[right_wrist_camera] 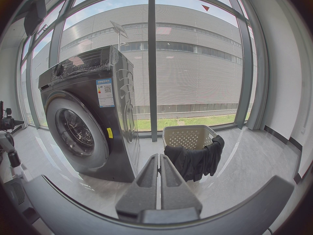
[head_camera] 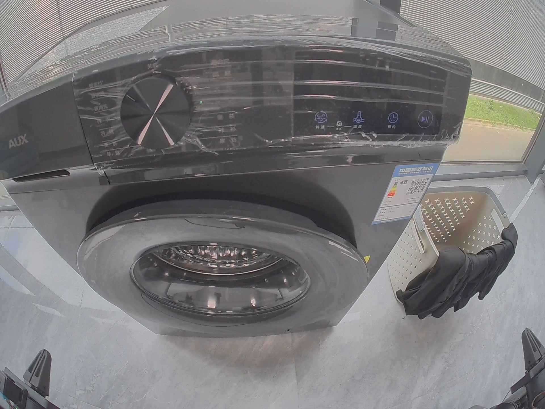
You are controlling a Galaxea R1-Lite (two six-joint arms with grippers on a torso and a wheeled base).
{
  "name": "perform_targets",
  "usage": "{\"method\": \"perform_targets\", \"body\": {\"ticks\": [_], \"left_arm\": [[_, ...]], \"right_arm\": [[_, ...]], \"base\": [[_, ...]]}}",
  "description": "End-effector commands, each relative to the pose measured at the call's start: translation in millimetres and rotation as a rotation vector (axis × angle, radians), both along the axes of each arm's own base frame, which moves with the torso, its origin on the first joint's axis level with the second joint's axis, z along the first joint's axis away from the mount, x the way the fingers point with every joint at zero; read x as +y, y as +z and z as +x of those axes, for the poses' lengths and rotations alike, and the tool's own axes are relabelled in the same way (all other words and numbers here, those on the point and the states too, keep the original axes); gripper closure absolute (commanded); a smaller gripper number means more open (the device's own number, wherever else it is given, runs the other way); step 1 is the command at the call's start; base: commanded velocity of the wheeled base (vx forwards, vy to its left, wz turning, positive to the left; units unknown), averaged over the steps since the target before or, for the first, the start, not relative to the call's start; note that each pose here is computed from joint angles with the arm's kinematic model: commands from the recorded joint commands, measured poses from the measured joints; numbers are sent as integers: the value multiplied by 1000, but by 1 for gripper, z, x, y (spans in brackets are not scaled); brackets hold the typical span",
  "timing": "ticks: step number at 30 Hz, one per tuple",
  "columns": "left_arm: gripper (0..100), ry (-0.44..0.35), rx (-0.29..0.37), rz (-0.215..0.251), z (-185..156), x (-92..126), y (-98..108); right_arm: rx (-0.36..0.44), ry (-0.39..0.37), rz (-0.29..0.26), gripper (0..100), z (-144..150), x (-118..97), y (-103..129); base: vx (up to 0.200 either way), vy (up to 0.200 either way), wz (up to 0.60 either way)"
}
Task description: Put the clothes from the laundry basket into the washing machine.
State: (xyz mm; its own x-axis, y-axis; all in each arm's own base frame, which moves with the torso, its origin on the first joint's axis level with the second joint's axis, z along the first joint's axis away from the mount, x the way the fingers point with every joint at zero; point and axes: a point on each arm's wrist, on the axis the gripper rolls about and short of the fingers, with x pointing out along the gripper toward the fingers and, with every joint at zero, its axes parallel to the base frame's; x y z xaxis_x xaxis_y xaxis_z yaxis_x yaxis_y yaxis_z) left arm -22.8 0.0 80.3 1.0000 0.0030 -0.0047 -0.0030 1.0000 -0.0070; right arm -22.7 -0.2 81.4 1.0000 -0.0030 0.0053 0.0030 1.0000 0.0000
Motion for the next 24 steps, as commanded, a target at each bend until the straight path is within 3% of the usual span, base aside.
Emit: {"method": "perform_targets", "body": {"ticks": [1, 16, 22, 24], "left_arm": [[100, 2, 0, -1, 0, 0, -5], [100, 0, 1, -10, 0, 0, -5], [100, 0, 1, -10, 0, 0, -5], [100, 0, 1, -8, 0, 0, -5]], "right_arm": [[-1, 1, 0, 100, 0, 0, -5], [-1, 6, 0, 100, 0, 0, -5], [-1, 5, 0, 100, 0, 0, -5], [-1, 5, 0, 100, 0, 0, -5]], "base": [[0, 0, 600], [0, 0, 0], [-200, 0, 0], [0, 0, 0]]}}
